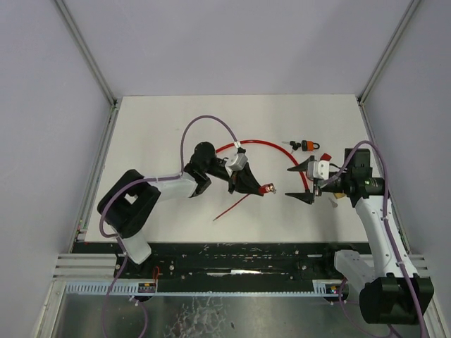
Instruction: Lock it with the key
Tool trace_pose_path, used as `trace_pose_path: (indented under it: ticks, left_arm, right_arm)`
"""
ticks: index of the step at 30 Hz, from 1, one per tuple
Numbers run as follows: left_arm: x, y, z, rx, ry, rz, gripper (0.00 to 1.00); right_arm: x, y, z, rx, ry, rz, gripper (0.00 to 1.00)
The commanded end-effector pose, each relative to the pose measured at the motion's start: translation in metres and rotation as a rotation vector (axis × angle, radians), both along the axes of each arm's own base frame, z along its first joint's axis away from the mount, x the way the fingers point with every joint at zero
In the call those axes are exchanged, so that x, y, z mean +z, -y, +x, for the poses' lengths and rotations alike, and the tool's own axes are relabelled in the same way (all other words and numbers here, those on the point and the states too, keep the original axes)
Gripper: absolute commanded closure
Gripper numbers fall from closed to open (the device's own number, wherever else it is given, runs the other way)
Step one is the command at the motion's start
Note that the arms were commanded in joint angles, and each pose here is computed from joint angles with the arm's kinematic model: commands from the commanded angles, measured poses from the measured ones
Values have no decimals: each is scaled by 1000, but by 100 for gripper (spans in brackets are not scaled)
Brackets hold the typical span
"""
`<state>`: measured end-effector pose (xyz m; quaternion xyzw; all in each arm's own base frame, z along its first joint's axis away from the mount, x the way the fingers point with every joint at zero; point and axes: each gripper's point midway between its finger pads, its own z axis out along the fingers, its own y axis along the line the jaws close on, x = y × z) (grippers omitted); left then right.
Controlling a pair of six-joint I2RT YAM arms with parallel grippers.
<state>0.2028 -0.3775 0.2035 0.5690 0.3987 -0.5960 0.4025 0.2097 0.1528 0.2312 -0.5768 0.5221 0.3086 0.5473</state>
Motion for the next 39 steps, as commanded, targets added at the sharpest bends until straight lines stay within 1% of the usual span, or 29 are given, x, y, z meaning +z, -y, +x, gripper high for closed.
trace_pose_path:
  ticks: [1,6,12,18,27,32,39]
  left_arm:
    - [31,-7,-21,-137,44,-79,100]
    - [33,-3,-29,-194,-12,-71,100]
    - [32,5,-33,-216,-32,-67,100]
    - [32,8,-31,-210,-34,-75,100]
    - [30,14,-39,-250,-30,-64,100]
    - [29,16,-41,-261,-30,-61,100]
    - [27,17,-39,-263,-38,-55,100]
  right_arm:
    - [1,-11,-6,156,243,3,24]
    - [8,-31,-15,261,254,7,38]
    - [18,-42,-23,315,197,65,47]
    - [20,-46,-33,333,181,96,45]
    - [32,-50,-43,368,165,138,50]
    - [32,-52,-51,390,149,154,47]
    - [34,-54,-59,408,144,169,47]
